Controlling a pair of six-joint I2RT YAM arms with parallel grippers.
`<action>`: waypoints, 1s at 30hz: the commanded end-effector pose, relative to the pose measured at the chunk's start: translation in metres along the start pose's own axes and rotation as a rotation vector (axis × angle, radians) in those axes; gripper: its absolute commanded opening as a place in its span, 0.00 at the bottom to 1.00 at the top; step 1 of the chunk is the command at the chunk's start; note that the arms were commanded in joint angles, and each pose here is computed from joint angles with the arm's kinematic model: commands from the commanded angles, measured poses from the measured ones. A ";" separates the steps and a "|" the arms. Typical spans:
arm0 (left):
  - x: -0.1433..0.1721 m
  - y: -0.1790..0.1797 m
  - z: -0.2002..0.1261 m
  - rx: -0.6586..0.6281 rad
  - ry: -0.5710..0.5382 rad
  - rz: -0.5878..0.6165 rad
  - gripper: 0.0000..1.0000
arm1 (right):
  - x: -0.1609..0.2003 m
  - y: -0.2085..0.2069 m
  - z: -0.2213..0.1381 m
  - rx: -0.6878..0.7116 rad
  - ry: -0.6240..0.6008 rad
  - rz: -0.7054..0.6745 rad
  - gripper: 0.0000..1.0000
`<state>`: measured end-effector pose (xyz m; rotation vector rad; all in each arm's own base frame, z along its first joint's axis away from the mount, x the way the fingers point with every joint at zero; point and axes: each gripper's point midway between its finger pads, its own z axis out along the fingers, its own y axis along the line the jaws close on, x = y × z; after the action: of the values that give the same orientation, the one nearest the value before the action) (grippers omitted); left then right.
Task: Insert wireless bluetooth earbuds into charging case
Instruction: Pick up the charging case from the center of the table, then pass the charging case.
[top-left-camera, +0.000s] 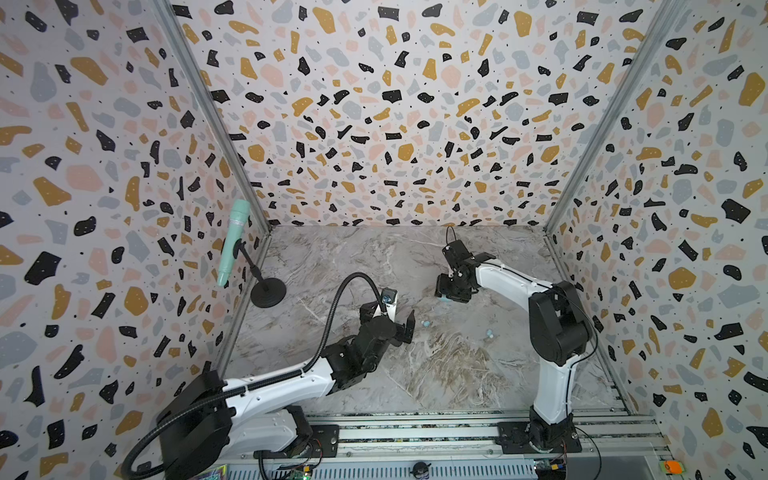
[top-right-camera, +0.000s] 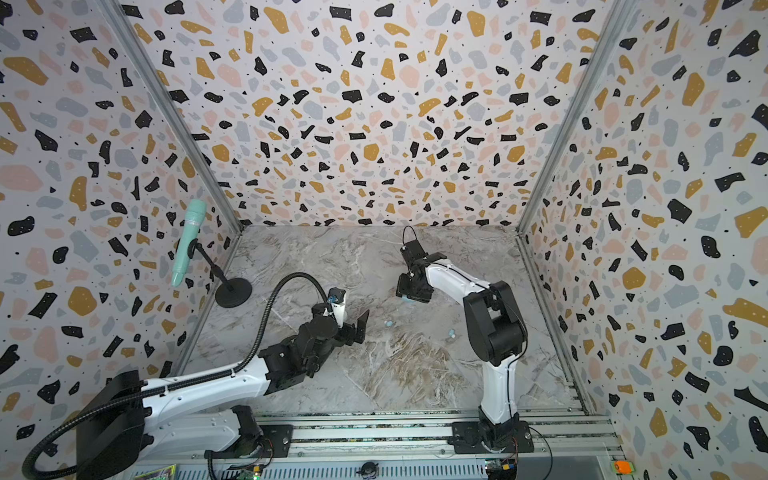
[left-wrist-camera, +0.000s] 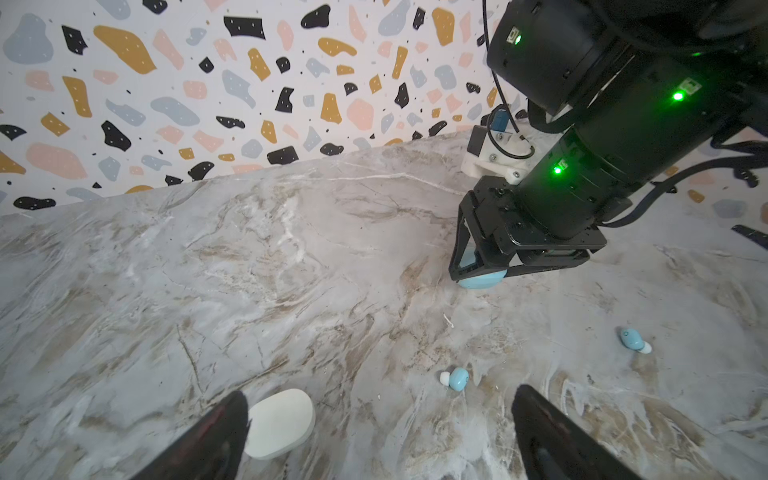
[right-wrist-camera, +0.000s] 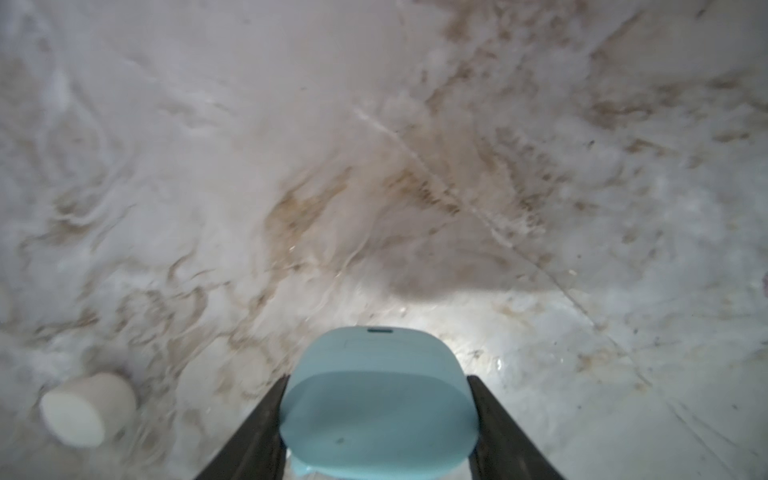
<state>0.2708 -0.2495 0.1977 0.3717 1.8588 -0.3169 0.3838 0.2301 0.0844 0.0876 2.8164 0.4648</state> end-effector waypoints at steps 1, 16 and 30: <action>-0.028 -0.019 -0.017 0.135 -0.098 0.068 1.00 | -0.002 0.037 -0.035 -0.185 -0.073 -0.089 0.00; -0.029 0.002 -0.025 0.077 -0.212 0.493 1.00 | 0.071 0.102 -0.125 -0.518 -0.172 -0.460 0.00; 0.013 -0.017 -0.039 0.260 -0.206 0.725 1.00 | 0.137 0.136 -0.142 -0.686 -0.164 -0.718 0.00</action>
<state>0.2343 -0.2454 0.1916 1.0708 1.4411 -0.0723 0.2207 0.3233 0.2010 -0.8522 2.2754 1.0736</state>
